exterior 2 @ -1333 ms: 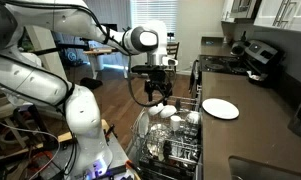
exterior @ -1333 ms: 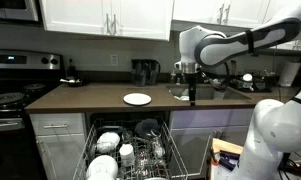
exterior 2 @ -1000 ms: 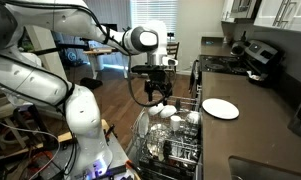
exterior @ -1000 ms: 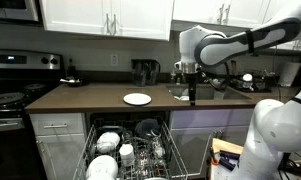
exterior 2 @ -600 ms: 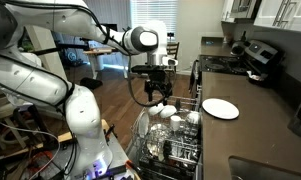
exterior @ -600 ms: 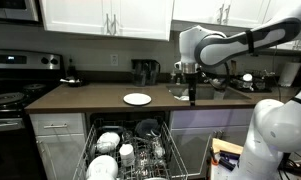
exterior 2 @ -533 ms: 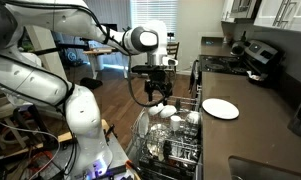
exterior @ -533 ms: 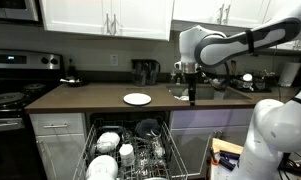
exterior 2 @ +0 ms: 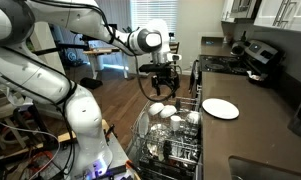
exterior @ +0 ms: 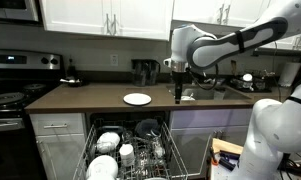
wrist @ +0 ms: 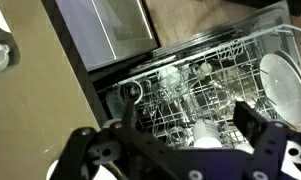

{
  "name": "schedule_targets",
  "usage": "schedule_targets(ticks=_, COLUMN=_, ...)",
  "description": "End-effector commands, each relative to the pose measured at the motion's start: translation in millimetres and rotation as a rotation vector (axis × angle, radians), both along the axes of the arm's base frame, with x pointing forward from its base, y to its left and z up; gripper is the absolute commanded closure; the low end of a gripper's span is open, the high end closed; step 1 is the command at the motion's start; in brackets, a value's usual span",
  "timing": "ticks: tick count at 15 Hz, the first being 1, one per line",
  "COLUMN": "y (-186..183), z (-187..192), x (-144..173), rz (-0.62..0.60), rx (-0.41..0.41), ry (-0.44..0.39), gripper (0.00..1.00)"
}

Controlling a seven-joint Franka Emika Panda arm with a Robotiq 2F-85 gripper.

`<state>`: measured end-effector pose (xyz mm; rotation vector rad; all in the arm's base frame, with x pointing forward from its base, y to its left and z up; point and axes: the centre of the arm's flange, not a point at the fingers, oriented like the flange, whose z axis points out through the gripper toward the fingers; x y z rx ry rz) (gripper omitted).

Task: Remove one plate from the dishwasher rack and place it on top of the white plate on the countertop

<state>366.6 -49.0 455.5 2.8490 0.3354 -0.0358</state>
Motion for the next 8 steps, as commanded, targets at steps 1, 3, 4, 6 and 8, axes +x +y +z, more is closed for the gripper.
schedule_targets(ticks=1, y=5.3, z=-3.4, x=60.1, rz=0.098, rx=0.018, ry=-0.005, gripper=0.00)
schedule_targets(ticks=3, y=11.7, z=-5.6, x=88.3, rz=0.152, rx=0.039, ry=-0.012, gripper=0.00)
schedule_targets(ticks=4, y=15.2, z=-6.9, x=103.0, rz=0.180, rx=0.052, ry=-0.014, gripper=0.00)
schedule_targets(ticks=6, y=22.1, z=-12.4, x=130.1, rz=0.219, rx=0.087, ry=-0.016, gripper=0.00)
schedule_targets(ticks=8, y=29.8, z=-19.9, x=153.4, rz=0.251, rx=0.128, ry=-0.006, gripper=0.00)
